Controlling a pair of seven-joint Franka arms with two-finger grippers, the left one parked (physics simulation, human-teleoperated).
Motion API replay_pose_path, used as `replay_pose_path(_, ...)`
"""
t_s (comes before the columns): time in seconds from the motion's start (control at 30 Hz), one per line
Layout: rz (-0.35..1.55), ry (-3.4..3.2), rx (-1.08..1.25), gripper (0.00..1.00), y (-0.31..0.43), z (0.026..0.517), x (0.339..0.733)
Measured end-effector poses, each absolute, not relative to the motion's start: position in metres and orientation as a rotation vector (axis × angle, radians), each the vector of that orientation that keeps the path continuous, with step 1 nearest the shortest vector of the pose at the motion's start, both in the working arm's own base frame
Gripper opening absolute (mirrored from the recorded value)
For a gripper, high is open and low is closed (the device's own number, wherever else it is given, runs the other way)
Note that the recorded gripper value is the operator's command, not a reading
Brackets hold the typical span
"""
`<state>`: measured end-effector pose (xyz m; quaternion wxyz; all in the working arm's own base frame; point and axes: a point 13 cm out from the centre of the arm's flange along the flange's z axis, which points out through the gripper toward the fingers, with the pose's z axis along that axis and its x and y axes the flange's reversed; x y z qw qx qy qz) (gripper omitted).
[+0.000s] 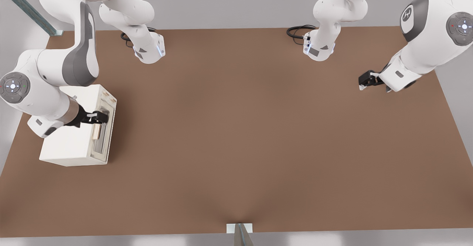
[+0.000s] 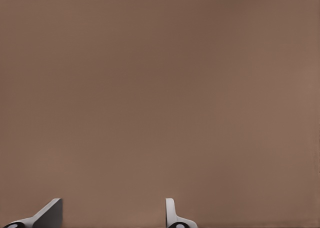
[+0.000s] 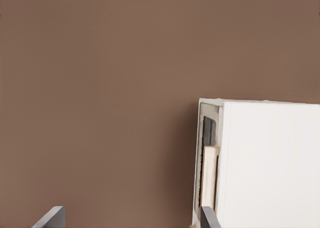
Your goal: Keep left arm still and open the oven door with right arm
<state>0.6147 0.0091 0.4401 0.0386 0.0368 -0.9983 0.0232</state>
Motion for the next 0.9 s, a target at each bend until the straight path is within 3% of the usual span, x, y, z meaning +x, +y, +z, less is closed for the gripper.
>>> replay_pose_path(0.1, 0.118, -3.046, 0.166, 1.0, 0.019, 0.425, 0.619)
replay_pose_path(0.2, 0.405, -2.932, 0.475, 1.0, 0.12, 0.378, 0.614)
replay_pose_path(0.23, 0.531, -2.875, 0.576, 0.88, 0.156, 0.361, 0.606)
replay_pose_path(0.27, 0.659, -2.811, 0.646, 0.44, 0.182, 0.341, 0.598)
replay_pose_path(0.3, 0.771, -2.747, 0.669, 0.29, 0.191, 0.32, 0.593)
replay_pose_path(0.33, 0.86, -2.695, 0.653, 0.21, 0.187, 0.303, 0.592)
replay_pose_path(0.53, 1.122, -2.56, 0.435, 0.21, 0.129, 0.272, 0.58)
replay_pose_path(0.9, 1.321, -2.568, 0.156, 0.21, 0.019, 0.272, 0.547)
